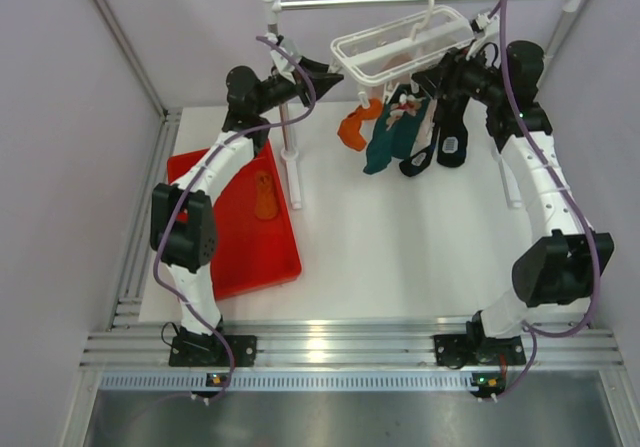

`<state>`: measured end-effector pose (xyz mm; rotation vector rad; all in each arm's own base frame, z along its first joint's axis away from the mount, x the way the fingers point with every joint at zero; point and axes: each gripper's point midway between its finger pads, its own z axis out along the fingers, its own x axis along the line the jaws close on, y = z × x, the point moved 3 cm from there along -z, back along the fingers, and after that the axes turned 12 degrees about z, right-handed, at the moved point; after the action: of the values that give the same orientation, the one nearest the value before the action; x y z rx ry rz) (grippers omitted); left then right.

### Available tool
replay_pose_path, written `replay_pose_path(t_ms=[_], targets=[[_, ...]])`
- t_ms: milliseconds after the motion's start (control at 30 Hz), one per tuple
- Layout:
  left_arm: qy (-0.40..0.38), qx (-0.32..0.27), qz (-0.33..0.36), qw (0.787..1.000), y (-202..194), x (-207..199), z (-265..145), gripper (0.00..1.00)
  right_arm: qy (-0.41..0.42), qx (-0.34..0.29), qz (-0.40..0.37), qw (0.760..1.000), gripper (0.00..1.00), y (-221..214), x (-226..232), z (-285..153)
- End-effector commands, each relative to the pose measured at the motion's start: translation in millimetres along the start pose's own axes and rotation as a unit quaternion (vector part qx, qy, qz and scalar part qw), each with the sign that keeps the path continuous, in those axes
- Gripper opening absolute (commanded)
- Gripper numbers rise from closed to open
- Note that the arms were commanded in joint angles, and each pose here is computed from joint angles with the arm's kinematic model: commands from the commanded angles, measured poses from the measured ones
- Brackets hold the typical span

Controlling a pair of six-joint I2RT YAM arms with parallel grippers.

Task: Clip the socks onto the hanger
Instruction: Open the clamp at the hanger.

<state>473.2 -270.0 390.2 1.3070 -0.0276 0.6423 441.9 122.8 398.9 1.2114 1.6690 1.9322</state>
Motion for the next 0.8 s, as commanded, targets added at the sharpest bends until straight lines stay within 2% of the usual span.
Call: replay_pose_path(t_ms=[0, 267, 467, 567, 767], targets=[[-0.027, -0.033, 0.057, 0.997, 46.7, -8.6, -5.2, 0.01, -0.022, -0.049, -0.036, 0.998, 0.53, 35.0, -9.0, 1.3], [-0.055, 0.002, 0.094, 0.994, 62.0, -35.2, -8.0, 0.00, -0.049, -0.077, -0.025, 0.996, 0.52, 52.7, -39.3, 11.7], [-0.093, 0.022, 0.154, 0.984, 57.4, -80.0, 12.6, 0.00, -0.062, -0.097, -0.036, 0.993, 0.52, 70.3, -47.9, 19.0], [-0.097, 0.031, 0.181, 0.978, 52.7, -96.5, 24.9, 0.00, -0.086, -0.110, -0.041, 0.989, 0.53, 81.4, -63.3, 1.2], [-0.100, 0.034, 0.262, 0.959, 43.0, -119.8, 47.4, 0.00, -0.079, -0.115, -0.062, 0.988, 0.55, 97.3, -53.8, -39.2]])
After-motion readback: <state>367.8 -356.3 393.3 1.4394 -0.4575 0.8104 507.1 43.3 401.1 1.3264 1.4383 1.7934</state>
